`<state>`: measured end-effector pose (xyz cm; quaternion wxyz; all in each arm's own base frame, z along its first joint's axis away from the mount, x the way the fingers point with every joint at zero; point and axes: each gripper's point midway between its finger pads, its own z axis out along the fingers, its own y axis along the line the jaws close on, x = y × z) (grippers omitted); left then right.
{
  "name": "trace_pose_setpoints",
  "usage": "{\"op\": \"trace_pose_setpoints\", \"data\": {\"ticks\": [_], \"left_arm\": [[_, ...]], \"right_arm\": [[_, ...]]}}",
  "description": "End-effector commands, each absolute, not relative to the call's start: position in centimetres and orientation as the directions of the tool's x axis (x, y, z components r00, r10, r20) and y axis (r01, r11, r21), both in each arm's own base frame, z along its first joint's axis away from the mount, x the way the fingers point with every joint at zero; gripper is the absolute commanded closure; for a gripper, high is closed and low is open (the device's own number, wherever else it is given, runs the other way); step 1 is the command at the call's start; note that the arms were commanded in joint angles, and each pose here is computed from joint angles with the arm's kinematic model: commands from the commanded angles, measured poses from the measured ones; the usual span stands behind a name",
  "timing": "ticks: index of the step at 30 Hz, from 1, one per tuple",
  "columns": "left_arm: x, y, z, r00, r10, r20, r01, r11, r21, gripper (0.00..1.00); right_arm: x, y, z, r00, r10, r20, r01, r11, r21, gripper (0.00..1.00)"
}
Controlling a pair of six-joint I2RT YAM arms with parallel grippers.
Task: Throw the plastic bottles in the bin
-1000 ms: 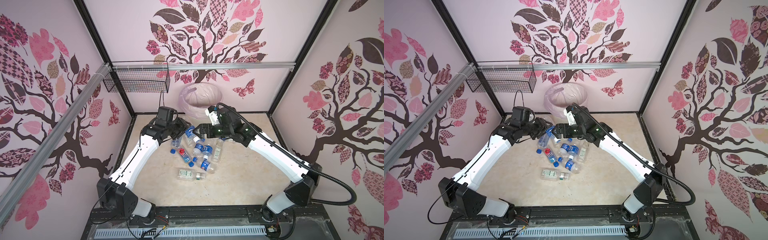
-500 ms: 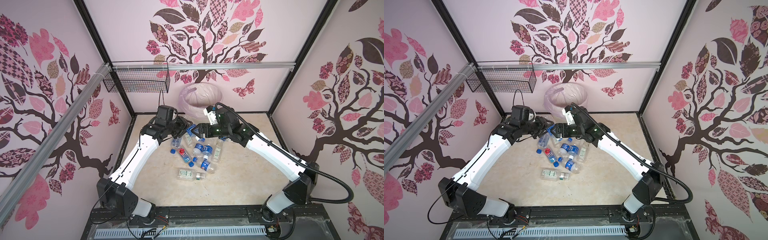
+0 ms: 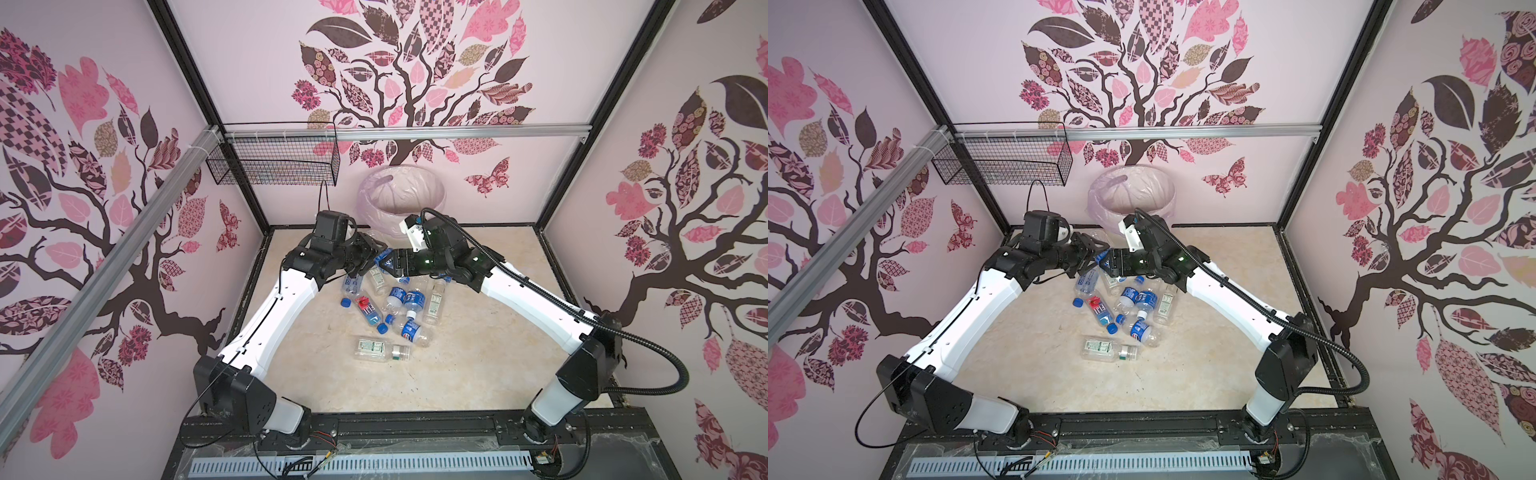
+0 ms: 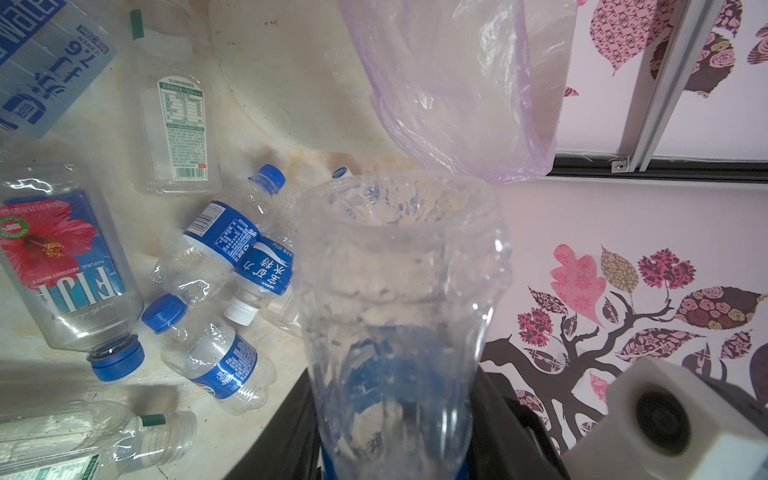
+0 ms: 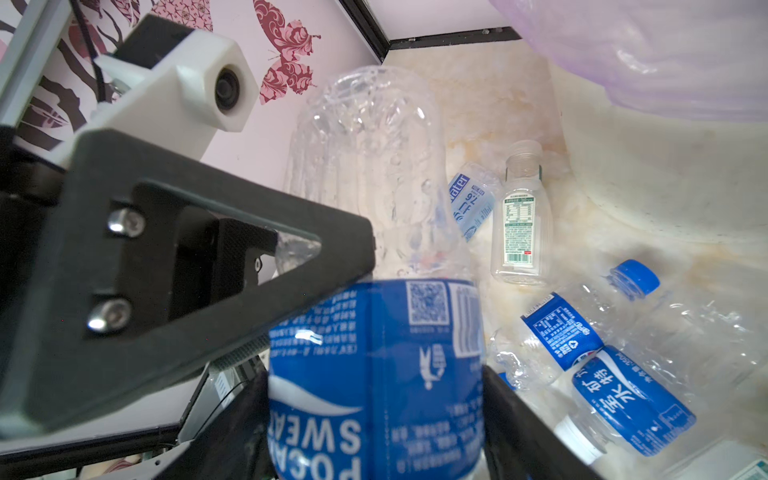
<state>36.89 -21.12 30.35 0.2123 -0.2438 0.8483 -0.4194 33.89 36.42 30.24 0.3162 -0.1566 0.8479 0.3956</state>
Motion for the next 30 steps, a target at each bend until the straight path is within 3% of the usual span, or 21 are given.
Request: {"op": "trace_pose_setpoints", "data": {"ticks": [1, 6, 10, 17, 21, 30], "left_arm": [[36.7, -21.6, 33.7, -0.786, -0.588, -0.190, -0.164, 0.496, -0.853, 0.51], [36.8, -21.6, 33.8, -0.783, -0.592, -0.190, -0.166, 0.493, -0.854, 0.49], [37.0, -21.6, 34.4, -0.780, -0.594, -0.197, -0.162, 0.496, -0.853, 0.43], [38.0, -20.3, 36.6, -0.759, -0.610, -0.229, -0.152, 0.507, -0.849, 0.21], [38.8, -18.9, 38.5, -0.746, -0.616, -0.254, -0.125, 0.504, -0.855, 0.03], [38.8, -16.0, 41.1, -0.721, -0.627, -0.296, -0.101, 0.518, -0.850, 0.03]], "right_arm": [[34.1, 37.4, 30.0, -0.752, -0.018, -0.659, -0.526, 0.618, 0.584, 0.31], [34.0, 37.5, 29.8, -0.753, -0.019, -0.658, -0.529, 0.612, 0.588, 0.44], [33.9, 37.4, 30.3, -0.748, -0.016, -0.663, -0.533, 0.609, 0.587, 0.48], [34.1, 36.6, 31.8, -0.722, -0.003, -0.692, -0.537, 0.633, 0.558, 0.49], [34.6, 36.1, 32.7, -0.716, 0.026, -0.697, -0.522, 0.643, 0.560, 0.49], [38.9, 32.7, 37.1, -0.639, 0.098, -0.763, -0.472, 0.734, 0.489, 0.50]]}}
